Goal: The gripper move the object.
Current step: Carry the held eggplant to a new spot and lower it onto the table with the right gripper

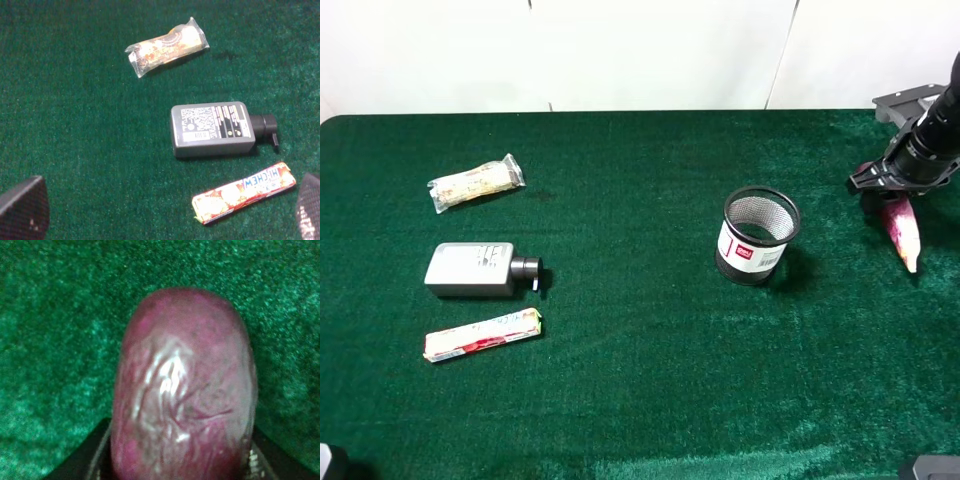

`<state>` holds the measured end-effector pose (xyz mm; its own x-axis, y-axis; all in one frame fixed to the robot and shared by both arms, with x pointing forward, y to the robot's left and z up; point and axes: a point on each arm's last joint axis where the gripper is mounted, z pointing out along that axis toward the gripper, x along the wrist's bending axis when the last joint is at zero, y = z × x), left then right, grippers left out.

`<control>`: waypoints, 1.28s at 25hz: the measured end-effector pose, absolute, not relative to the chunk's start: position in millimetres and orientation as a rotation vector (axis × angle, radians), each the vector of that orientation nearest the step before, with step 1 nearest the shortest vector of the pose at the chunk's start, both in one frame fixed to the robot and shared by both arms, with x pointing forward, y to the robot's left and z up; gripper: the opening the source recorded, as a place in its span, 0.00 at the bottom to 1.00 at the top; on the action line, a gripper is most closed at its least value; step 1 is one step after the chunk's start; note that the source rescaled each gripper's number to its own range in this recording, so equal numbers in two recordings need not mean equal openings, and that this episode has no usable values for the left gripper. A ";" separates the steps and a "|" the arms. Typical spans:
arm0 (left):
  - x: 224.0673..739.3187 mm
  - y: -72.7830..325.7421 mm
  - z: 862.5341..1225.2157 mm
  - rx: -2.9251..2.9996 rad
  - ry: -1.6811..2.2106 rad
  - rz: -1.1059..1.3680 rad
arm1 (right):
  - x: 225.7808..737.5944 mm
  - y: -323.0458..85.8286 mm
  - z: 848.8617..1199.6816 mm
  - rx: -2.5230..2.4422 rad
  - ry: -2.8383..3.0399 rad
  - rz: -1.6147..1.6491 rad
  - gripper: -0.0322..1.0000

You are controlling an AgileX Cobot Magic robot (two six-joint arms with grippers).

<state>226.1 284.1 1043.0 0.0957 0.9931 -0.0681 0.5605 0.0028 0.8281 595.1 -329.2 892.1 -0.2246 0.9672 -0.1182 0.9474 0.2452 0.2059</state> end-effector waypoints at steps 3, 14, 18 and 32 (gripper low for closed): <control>226.1 284.1 1043.0 1.649 1.553 0.754 | 595.2 -329.9 884.7 1.810 2.304 0.120 0.03; 226.1 284.1 1043.0 1.649 1.553 0.754 | 593.1 -329.9 883.0 1.826 2.317 0.099 0.03; 226.1 284.1 1043.0 1.649 1.553 0.754 | 593.1 -329.8 883.0 1.827 2.317 0.100 0.03; 226.1 284.1 1043.0 1.649 1.553 0.754 | 592.3 -328.5 882.8 1.864 2.309 0.112 0.81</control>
